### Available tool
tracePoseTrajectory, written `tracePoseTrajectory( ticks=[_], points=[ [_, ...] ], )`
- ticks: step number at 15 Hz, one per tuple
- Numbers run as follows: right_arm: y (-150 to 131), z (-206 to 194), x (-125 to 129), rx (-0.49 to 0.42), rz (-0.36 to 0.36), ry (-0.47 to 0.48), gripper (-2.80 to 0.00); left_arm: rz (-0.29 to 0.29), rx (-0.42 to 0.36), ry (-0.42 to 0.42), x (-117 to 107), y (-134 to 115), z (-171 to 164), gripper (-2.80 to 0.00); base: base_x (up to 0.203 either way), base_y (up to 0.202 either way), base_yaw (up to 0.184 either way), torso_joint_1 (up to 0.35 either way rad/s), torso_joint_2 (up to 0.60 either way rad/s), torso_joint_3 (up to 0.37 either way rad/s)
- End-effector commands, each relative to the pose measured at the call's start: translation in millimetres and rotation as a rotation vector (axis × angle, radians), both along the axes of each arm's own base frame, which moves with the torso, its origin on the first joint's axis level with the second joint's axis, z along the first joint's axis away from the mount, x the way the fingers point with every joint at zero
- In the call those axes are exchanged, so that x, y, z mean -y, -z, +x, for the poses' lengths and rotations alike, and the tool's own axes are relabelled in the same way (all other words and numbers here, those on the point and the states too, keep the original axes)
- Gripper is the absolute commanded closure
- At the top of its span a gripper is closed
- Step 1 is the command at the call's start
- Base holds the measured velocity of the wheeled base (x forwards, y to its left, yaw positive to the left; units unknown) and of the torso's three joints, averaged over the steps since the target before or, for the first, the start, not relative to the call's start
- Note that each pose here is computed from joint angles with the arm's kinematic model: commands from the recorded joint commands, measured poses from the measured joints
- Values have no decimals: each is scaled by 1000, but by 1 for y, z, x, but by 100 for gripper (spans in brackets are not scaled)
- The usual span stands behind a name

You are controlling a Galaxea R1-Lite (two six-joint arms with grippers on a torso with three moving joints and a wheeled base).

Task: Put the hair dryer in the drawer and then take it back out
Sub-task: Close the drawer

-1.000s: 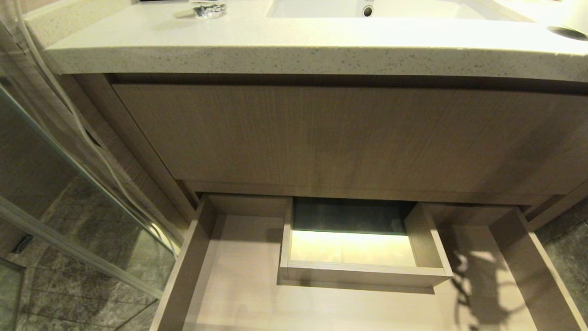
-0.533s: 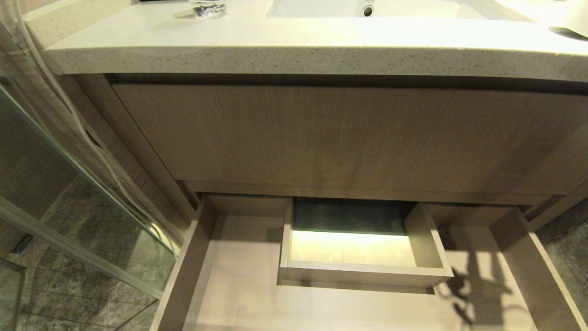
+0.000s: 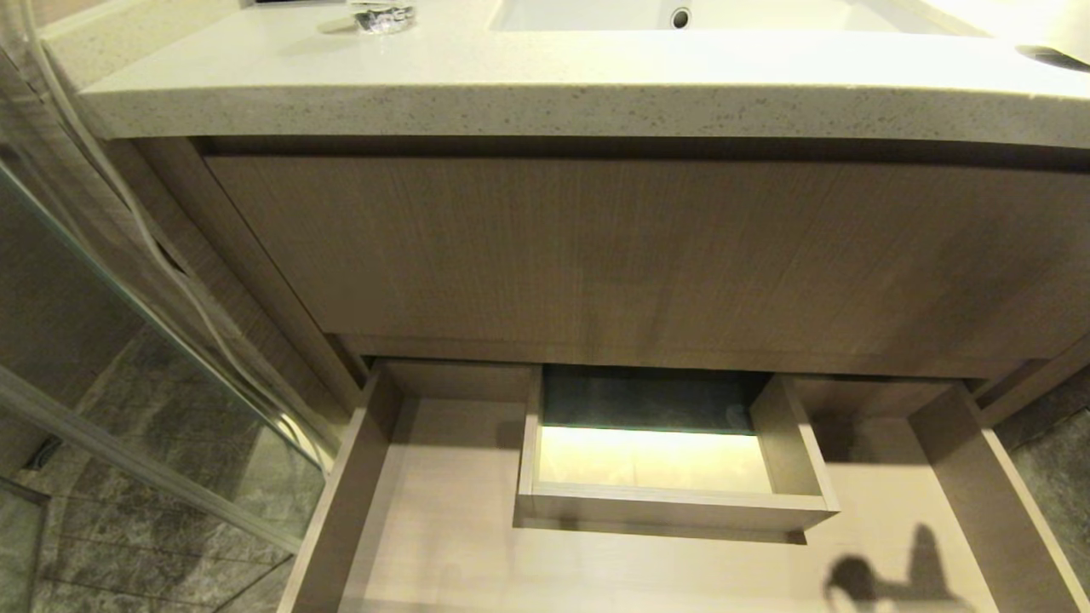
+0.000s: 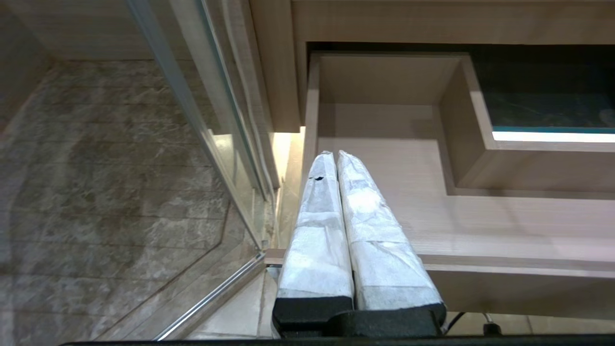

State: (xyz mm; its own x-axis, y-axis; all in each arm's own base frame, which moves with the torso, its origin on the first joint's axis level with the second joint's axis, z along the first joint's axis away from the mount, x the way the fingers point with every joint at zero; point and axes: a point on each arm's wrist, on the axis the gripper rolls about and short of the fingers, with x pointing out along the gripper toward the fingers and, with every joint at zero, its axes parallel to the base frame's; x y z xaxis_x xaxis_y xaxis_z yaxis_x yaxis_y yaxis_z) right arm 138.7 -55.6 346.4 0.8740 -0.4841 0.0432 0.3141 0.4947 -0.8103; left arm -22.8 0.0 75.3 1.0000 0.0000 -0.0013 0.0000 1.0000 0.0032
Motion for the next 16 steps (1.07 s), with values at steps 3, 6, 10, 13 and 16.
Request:
tracePoseTrajectory(
  ticks=[3, 6, 10, 13, 16],
  points=[
    [6, -44, -12, -10, 2, 68, 0, 0, 0, 0, 0, 0, 0, 0, 0, 0, 0, 0, 0, 0],
    [16, -66, -21, -22, 7, 83, 0, 0, 0, 0, 0, 0, 0, 0, 0, 0, 0, 0, 0, 0],
    [42, -94, -32, -134, 65, 88, 0, 0, 0, 0, 0, 0, 0, 0, 0, 0, 0, 0, 0, 0],
    [68, -105, -34, -211, 103, 195, 0, 0, 0, 0, 0, 0, 0, 0, 0, 0, 0, 0, 0, 0],
    [113, -106, -31, -321, 226, 393, 0, 0, 0, 0, 0, 0, 0, 0, 0, 0, 0, 0, 0, 0]
  ],
)
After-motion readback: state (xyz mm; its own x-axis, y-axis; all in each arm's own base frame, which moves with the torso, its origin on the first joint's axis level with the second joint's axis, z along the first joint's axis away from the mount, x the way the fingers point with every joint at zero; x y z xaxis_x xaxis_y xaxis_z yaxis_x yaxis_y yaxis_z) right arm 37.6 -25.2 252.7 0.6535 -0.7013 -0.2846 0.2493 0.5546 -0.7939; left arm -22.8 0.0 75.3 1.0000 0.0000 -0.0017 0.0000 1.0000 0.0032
